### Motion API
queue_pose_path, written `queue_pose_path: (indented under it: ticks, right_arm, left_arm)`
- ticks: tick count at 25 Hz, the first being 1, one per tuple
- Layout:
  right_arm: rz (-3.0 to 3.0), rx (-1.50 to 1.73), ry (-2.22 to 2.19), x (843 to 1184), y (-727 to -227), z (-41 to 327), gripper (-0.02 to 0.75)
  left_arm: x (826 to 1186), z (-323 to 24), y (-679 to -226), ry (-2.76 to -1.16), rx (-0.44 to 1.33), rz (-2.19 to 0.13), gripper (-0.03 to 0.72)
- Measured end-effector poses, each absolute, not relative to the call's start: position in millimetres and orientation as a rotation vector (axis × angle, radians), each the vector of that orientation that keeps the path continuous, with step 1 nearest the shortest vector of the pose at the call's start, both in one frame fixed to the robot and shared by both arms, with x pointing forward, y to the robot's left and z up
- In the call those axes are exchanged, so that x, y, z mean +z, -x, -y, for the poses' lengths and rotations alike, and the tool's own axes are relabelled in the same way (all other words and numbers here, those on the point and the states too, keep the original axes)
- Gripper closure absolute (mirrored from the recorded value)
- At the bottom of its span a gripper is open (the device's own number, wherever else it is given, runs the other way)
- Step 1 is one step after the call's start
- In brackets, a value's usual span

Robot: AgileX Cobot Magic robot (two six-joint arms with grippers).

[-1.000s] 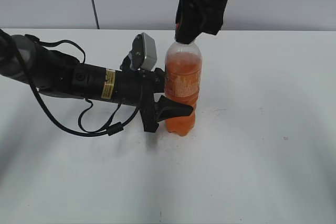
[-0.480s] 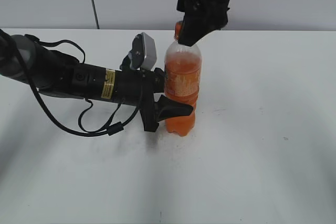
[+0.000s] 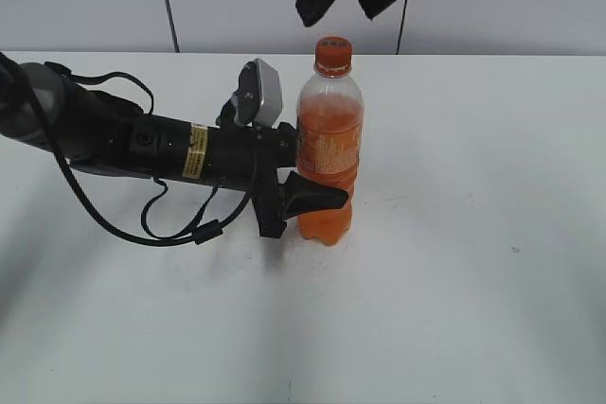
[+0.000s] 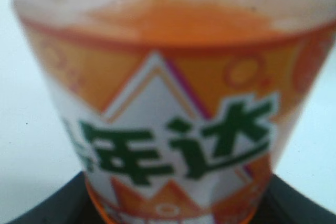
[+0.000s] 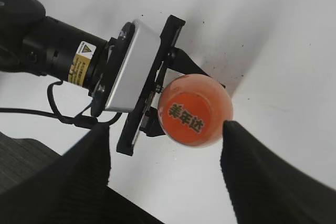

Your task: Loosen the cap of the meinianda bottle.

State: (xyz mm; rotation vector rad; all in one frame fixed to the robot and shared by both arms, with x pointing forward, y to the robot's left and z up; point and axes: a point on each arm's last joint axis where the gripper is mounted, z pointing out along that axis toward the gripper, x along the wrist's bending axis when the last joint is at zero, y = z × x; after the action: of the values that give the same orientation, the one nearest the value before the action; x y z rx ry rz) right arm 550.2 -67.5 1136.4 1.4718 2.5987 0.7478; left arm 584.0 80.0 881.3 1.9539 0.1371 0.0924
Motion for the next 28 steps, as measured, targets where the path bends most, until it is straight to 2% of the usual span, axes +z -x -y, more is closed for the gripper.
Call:
queue_pose_path:
  ticks: [9, 12, 13, 14, 16, 19, 23, 28]
  right_arm:
    - [-2.576, 0.641, -1.593, 1108.7, -564.3, 60.6, 0.281]
    - [-2.583, 0.616, -1.601, 1101.4, -567.4, 58.7, 0.346]
    - [-2.583, 0.616, -1.601, 1101.4, -567.4, 58.7, 0.346]
    - [-2.584, 0.610, -1.602, 1100.1, -568.0, 58.4, 0.407]
    - [-2.592, 0.610, -1.586, 1100.1, -568.0, 58.4, 0.468]
    - [-2.636, 0.603, -1.483, 1100.1, -568.1, 58.5, 0.468]
    - [-2.773, 0.576, -1.078, 1100.1, -568.0, 58.3, 0.468]
    - [-2.864, 0.456, -0.032, 1100.4, -568.0, 58.9, 0.468]
  left_arm:
    - [881.3, -80.0, -583.9, -1.954, 0.092, -0.136, 0.291]
    - [881.3, -80.0, -583.9, -1.954, 0.092, -0.136, 0.291]
    - [881.3, -80.0, -583.9, -1.954, 0.092, -0.136, 0.291]
    - [881.3, -80.0, -583.9, -1.954, 0.092, -0.136, 0.291]
    - [881.3, -80.0, -583.9, -1.954, 0.092, -0.137, 0.291]
    - [881.3, -80.0, -584.0, -1.954, 0.092, -0.138, 0.291]
    - [881.2, -80.0, -583.9, -1.955, 0.091, -0.136, 0.291]
    - [881.2, -80.0, -583.8, -1.955, 0.091, -0.134, 0.291]
